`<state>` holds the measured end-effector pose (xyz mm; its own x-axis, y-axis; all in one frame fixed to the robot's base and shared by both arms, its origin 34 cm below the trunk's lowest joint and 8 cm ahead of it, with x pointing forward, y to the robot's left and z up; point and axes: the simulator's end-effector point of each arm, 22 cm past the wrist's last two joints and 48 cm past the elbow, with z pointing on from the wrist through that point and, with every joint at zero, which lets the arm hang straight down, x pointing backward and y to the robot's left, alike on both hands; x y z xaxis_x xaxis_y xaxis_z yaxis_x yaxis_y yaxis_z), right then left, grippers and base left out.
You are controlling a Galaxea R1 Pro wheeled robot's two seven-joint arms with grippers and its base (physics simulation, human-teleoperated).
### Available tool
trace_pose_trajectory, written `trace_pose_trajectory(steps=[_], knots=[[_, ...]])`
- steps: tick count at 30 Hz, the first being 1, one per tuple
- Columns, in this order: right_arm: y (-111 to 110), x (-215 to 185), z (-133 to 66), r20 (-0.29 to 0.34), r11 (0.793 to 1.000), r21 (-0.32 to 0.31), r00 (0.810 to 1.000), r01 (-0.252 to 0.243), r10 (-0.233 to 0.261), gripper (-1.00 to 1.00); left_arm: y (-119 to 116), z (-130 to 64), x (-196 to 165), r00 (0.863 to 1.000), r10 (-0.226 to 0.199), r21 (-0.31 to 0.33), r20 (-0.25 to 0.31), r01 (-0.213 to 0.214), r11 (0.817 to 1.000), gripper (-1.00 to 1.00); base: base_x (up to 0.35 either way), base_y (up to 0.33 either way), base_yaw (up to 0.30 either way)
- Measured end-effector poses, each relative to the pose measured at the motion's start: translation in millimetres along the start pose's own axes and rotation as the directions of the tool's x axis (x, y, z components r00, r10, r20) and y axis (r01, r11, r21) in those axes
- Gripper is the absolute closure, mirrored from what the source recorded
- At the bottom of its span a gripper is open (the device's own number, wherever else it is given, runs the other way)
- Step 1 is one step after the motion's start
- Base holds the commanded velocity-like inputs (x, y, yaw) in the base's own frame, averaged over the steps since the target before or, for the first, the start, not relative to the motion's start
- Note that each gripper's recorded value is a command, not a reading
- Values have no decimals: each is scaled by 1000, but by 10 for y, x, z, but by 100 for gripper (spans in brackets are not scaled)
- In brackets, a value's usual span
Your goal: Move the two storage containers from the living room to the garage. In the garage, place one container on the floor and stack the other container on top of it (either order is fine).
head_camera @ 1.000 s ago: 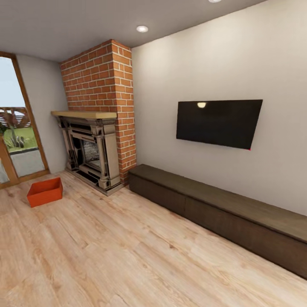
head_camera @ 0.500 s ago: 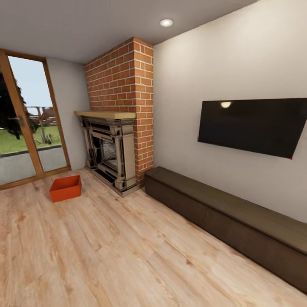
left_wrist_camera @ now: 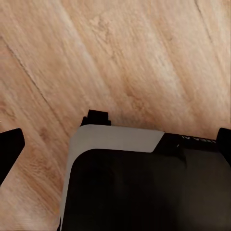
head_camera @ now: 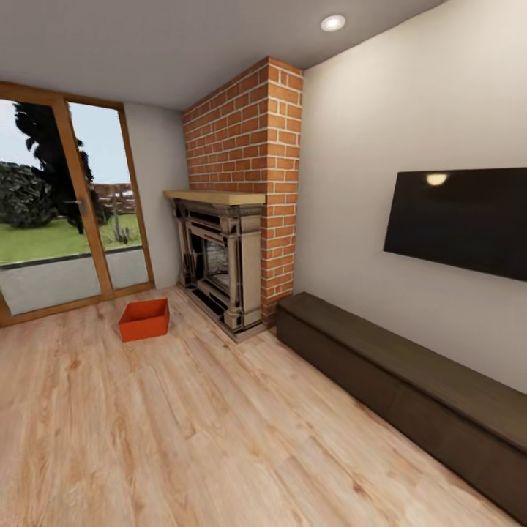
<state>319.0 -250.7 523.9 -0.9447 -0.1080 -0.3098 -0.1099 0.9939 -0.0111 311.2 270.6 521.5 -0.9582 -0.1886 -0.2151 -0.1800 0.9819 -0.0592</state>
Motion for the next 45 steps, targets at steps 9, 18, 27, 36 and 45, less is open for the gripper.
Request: trace_pose_trajectory(steps=[9, 18, 27, 36, 45], knots=[[0, -1, 0, 0, 1000, 0, 1000, 0, 0, -100, 0, 0, 0, 1000, 0, 0, 0, 0, 1000, -100, 321, 0, 268], [0, 1, 0, 0, 1000, 0, 1000, 0, 0, -100, 0, 0, -2, 1000, 0, 0, 0, 0, 1000, -100, 321, 0, 268], [1, 2, 0, 0, 1000, 0, 1000, 0, 0, -100, 0, 0, 1, 1000, 0, 0, 0, 0, 1000, -100, 321, 0, 268], [6, -2, 0, 0, 1000, -1, 1000, 0, 0, -100, 0, 0, 0, 1000, 0, 0, 0, 0, 1000, -100, 321, 0, 268], [1, -6, 0, 1, 1000, 0, 1000, 1, -1, -100, 0, 0, 1, 1000, 0, 0, 0, 0, 1000, -100, 321, 0, 268]])
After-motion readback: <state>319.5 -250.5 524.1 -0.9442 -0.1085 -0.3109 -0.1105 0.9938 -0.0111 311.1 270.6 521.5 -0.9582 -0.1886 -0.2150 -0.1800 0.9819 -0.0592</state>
